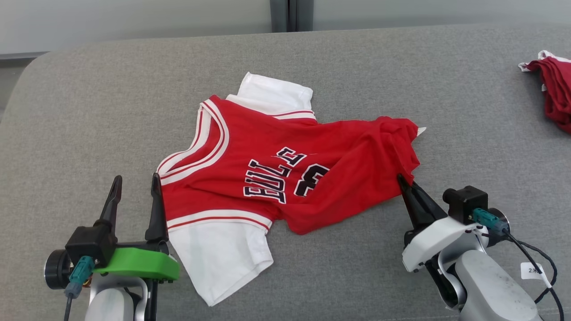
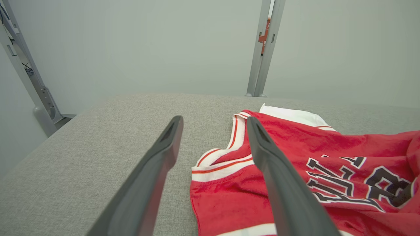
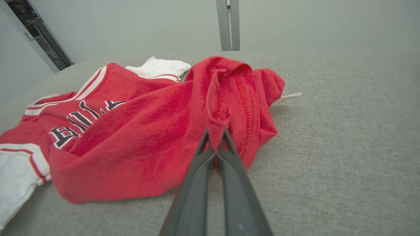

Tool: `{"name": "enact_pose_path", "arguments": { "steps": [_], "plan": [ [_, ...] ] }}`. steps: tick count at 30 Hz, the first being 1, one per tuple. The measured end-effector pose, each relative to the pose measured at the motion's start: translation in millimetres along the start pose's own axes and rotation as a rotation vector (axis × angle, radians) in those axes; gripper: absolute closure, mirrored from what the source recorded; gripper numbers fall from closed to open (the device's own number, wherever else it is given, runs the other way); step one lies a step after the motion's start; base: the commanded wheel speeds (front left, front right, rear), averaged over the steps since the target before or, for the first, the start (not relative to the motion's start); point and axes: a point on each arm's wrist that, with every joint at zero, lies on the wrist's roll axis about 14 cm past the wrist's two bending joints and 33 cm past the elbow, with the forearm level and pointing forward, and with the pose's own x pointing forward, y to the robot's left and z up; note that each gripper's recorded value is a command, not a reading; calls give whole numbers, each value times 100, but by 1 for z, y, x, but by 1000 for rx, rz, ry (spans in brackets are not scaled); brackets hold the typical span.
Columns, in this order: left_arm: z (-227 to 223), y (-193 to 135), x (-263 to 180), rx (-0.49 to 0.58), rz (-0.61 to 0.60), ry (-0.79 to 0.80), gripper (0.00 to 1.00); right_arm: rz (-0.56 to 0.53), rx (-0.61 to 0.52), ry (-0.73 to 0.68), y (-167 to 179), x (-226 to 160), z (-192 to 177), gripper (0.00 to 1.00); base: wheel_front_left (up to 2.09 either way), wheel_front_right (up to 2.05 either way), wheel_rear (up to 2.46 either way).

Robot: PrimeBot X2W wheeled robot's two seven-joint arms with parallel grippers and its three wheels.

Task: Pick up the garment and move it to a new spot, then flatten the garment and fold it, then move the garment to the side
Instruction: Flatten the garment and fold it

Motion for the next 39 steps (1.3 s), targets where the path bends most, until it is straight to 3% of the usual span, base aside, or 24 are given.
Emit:
{"name": "enact_pose_path", "arguments": {
  "steps": [10,19,20,22,31,39],
  "plan": [
    [-5,-19,-3,-26,-41,13,0,-41,63,-49,-4,-54,5,100,0,0,0],
    [-6,-34,1,-36,-81,15,0,-113,183,91,-3,-105,-25,100,0,0,0],
    [-6,-35,1,-36,-81,14,0,-117,198,115,-3,-109,-29,81,0,0,0],
    [-7,-35,1,-36,-82,15,0,-129,205,123,-5,-114,-31,0,0,0,0],
    [-8,-33,-1,-35,-77,20,0,-151,126,97,-27,-107,-13,0,0,0,0],
    [-11,-30,-3,-33,-68,29,0,-119,91,189,-33,-93,-32,0,0,0,0]
  ]
}}
